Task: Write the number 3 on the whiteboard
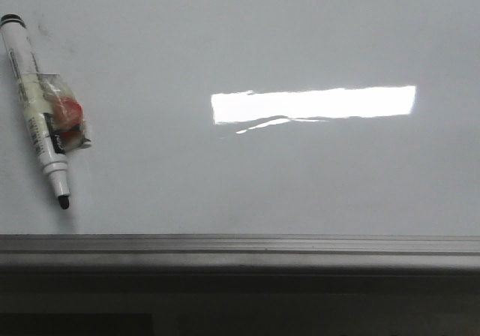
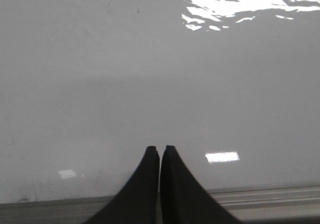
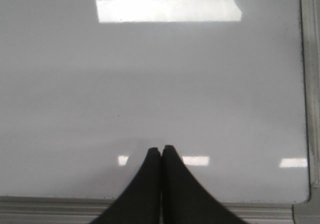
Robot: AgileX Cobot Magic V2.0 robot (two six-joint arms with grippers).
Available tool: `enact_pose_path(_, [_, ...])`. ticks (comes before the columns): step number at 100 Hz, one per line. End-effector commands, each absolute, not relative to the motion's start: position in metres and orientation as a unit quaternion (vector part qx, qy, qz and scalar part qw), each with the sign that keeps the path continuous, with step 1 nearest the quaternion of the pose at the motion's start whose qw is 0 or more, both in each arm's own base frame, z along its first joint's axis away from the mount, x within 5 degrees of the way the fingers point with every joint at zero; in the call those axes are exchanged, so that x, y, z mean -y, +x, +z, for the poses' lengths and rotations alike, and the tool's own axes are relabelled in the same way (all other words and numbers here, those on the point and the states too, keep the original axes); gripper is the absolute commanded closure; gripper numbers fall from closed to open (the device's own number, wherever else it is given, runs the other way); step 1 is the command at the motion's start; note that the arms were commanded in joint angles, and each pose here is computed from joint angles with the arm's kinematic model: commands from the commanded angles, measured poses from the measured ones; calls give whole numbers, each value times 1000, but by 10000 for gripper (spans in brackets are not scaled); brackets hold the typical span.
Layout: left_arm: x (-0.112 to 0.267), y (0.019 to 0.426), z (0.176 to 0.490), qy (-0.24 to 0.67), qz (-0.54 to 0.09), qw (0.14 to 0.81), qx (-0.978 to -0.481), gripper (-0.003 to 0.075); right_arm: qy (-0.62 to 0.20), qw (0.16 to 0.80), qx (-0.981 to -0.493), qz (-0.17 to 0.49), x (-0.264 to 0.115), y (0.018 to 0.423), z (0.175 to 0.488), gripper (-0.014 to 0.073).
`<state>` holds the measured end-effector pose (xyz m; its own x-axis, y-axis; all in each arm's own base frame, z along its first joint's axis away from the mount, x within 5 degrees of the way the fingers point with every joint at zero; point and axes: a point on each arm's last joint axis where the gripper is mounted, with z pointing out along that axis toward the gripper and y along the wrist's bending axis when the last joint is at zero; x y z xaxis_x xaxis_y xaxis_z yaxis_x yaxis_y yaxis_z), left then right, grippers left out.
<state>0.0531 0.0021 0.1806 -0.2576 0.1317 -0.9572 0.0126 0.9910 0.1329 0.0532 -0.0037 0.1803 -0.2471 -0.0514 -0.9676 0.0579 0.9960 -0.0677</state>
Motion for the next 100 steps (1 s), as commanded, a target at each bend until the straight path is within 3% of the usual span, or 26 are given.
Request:
enact_pose_path(1, [-2,53,175,46,50,623,-780,741,0,613,-789,-53,4,53,174,661])
enact_pose_path(100, [-2,53,175,51,57,623,-778,741,0,625,-779,-53,4,54,176,661])
